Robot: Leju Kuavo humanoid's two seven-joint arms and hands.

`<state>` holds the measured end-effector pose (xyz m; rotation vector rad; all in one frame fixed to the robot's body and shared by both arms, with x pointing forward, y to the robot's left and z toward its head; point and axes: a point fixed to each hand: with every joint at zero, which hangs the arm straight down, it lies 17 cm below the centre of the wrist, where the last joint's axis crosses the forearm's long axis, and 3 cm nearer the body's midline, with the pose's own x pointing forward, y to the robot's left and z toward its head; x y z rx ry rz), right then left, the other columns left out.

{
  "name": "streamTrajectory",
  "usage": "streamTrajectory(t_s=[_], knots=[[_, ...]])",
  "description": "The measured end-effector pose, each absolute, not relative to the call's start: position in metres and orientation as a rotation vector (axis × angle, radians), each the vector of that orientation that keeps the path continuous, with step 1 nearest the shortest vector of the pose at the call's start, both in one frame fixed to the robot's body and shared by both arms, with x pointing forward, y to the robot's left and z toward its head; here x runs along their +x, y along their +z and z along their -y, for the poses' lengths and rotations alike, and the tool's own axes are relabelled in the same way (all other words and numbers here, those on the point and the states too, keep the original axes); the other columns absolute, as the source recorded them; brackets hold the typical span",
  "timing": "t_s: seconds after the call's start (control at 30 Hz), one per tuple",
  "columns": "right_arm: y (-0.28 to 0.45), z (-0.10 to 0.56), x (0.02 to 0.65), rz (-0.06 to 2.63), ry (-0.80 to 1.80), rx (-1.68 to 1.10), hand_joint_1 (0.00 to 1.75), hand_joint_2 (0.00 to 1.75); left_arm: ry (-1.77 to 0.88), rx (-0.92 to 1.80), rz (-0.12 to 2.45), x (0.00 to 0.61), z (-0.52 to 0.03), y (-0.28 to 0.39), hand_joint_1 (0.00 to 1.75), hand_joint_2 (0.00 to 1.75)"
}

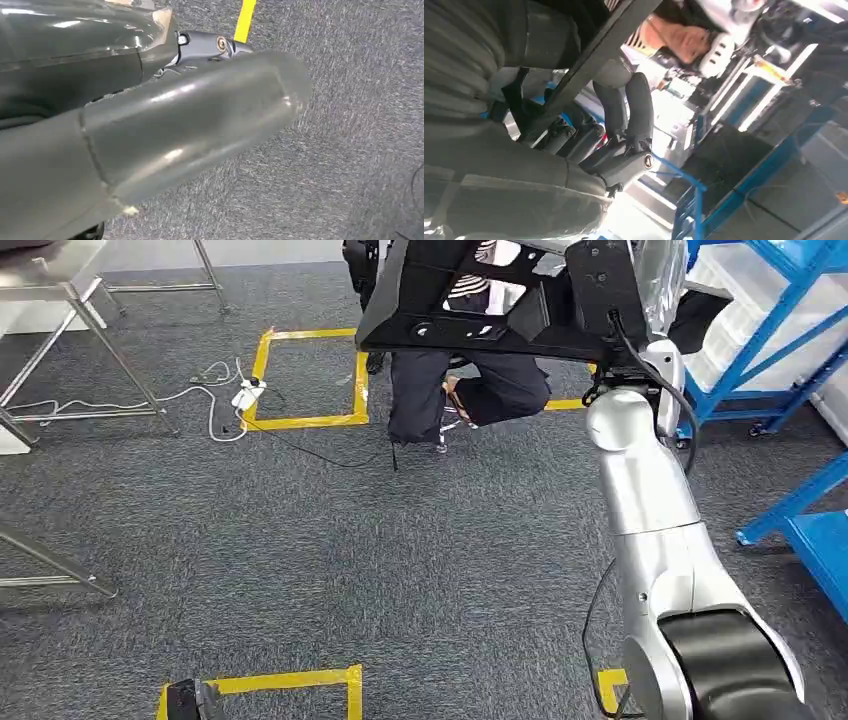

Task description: Take the parts from the cabinet and place them on the table.

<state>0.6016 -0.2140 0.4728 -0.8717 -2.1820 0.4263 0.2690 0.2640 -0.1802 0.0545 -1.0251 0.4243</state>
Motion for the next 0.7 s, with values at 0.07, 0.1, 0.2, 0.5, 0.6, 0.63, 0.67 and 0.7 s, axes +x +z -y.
streamTrajectory(t_s=[0.07, 0.1, 0.2, 0.5, 0.6, 0.63, 0.67, 0.7], knots=[[0.469, 0.213, 0.601, 2.177, 0.428, -0.867, 1.75, 1.75, 0.424, 0.054, 1.023, 0.268, -0.264, -0.181, 0.00, 0.00], [0.468, 0.213, 0.601, 2.176, 0.432, -0.867, 1.75, 1.75, 0.424, 0.055, 1.020, 0.266, -0.264, -0.182, 0.00, 0.00], [0.473, 0.207, 0.599, 2.190, 0.437, -0.864, 1.75, 1.75, 0.424, 0.056, 1.021, 0.266, -0.265, -0.181, 0.00, 0.00], [0.466, 0.207, 0.599, 2.181, 0.452, -0.860, 1.75, 1.75, 0.425, 0.060, 1.030, 0.271, -0.268, -0.179, 0.00, 0.00], [0.463, 0.201, 0.598, 2.182, 0.459, -0.847, 1.75, 1.75, 0.433, 0.064, 1.032, 0.271, -0.271, -0.179, 0.00, 0.00], [0.466, 0.195, 0.597, 2.191, 0.463, -0.839, 1.75, 1.75, 0.438, 0.067, 1.031, 0.271, -0.272, -0.179, 0.00, 0.00], [0.466, 0.194, 0.596, 2.195, 0.465, -0.841, 1.75, 1.75, 0.443, 0.068, 1.029, 0.269, -0.271, -0.180, 0.00, 0.00], [0.469, 0.193, 0.596, 2.200, 0.467, -0.839, 1.75, 1.75, 0.448, 0.071, 1.034, 0.271, -0.273, -0.179, 0.00, 0.00]])
